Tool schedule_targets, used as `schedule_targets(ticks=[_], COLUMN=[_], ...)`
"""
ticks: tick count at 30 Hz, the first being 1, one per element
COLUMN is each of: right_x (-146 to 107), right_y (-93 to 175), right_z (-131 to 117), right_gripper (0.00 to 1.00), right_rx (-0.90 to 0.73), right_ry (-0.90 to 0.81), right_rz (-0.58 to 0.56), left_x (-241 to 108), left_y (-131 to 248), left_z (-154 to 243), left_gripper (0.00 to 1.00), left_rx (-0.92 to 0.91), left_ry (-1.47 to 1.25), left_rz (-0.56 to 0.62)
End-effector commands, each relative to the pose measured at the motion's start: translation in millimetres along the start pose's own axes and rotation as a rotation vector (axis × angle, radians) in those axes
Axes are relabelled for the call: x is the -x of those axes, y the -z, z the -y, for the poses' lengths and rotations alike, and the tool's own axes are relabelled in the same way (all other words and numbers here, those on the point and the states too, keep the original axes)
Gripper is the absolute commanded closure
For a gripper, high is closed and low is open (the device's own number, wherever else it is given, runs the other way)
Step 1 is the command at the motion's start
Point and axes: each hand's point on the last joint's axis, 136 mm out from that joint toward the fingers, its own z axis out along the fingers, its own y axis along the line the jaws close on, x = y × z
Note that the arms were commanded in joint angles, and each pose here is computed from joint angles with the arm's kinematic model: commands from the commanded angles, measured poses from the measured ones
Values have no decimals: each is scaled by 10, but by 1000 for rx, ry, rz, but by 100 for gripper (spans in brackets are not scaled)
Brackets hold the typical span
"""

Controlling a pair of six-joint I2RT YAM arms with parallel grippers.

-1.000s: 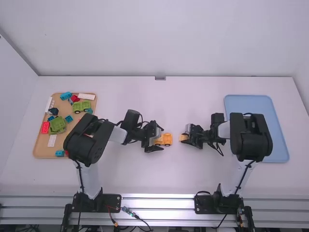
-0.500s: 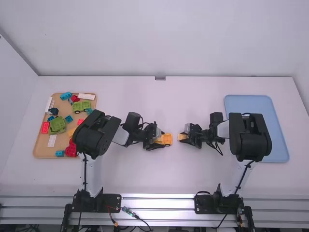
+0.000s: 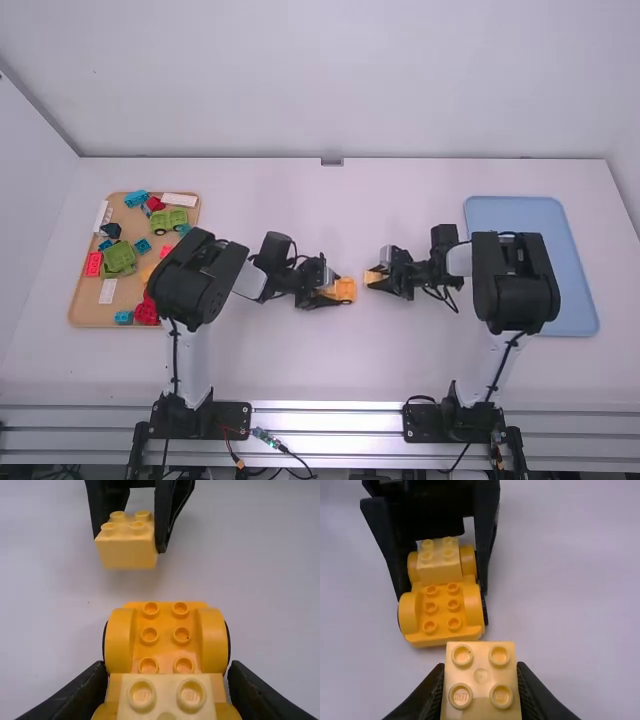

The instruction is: Assemble lego blocks to make yellow taxi

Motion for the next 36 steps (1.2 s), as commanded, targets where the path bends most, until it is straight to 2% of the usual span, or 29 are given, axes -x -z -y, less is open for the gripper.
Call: schedule_targets(ticks=[1, 8, 13, 16, 24, 28, 32, 36], right_x=[83, 198, 314, 352, 335, 322, 282, 267], right_y=[-90, -230, -283, -313, -421, -497, -592, -664], right_z=[7, -40, -24, -6, 1, 9, 138, 130], right_gripper=[76, 71, 71, 71, 71, 75, 78, 78], right_rx=[30, 78, 108, 117, 124, 122, 64, 59], right_ry=[16, 48, 49, 62, 90, 120, 35, 44], right_rz=[20, 19, 17, 6, -50, -80, -149, -182], left_x=[-353, -351, -345, -335, -365, -345, -361, -368], left_y=[33, 80, 98, 51, -31, -16, -35, -22], left_z=[-121, -268, -279, -292, -239, -218, -147, -155], left_gripper=[47, 44, 50, 50, 49, 45, 45, 45], left_rx=[89, 106, 46, 25, -7, -1, -14, -4], left_ry=[-9, 9, -21, -15, -10, -22, -11, -19], left_rz=[-151, -163, -159, -142, -124, -94, -97, -93])
